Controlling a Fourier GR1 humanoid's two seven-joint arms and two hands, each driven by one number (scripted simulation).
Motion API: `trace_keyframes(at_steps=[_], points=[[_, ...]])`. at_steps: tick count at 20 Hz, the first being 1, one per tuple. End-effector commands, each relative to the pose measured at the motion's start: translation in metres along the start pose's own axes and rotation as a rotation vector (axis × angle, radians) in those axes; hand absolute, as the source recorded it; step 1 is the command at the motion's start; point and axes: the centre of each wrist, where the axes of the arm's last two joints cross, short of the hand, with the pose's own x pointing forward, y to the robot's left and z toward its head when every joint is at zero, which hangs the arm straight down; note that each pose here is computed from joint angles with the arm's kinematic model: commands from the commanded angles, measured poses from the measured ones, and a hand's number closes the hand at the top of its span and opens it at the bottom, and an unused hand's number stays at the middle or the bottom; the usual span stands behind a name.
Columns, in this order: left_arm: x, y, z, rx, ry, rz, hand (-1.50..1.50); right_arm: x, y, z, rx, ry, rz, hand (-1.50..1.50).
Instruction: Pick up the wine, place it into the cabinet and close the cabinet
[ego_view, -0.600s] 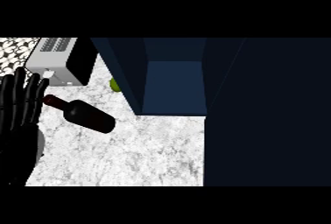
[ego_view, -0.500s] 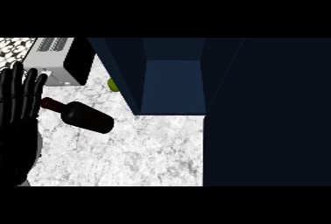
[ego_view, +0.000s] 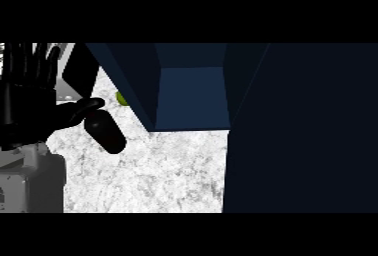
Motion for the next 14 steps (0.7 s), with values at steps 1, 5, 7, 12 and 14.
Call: trace_keyframes(at_steps=[1,5,7,12,14], points=[[0.024,-0.025,-0.03,0.038,0.055,0.083,-1.5,0.034,0.011,0.014,0.097,0.04,-0.036,-1.5],[0.038,-0.048,-0.025,0.034,0.084,0.09,-1.5,0.059,0.017,0.028,0.064,0.044,-0.062,-1.5],[0.057,-0.061,-0.02,0.029,0.077,0.081,-1.5,0.061,0.023,0.03,0.081,0.05,-0.056,-1.5],[0.066,-0.069,-0.022,0.022,0.078,0.088,-1.5,0.087,0.026,0.03,0.086,0.042,-0.051,-1.5],[0.078,-0.077,-0.013,0.008,0.115,0.089,-1.5,0.088,0.02,0.035,0.07,0.046,-0.05,-1.5]])
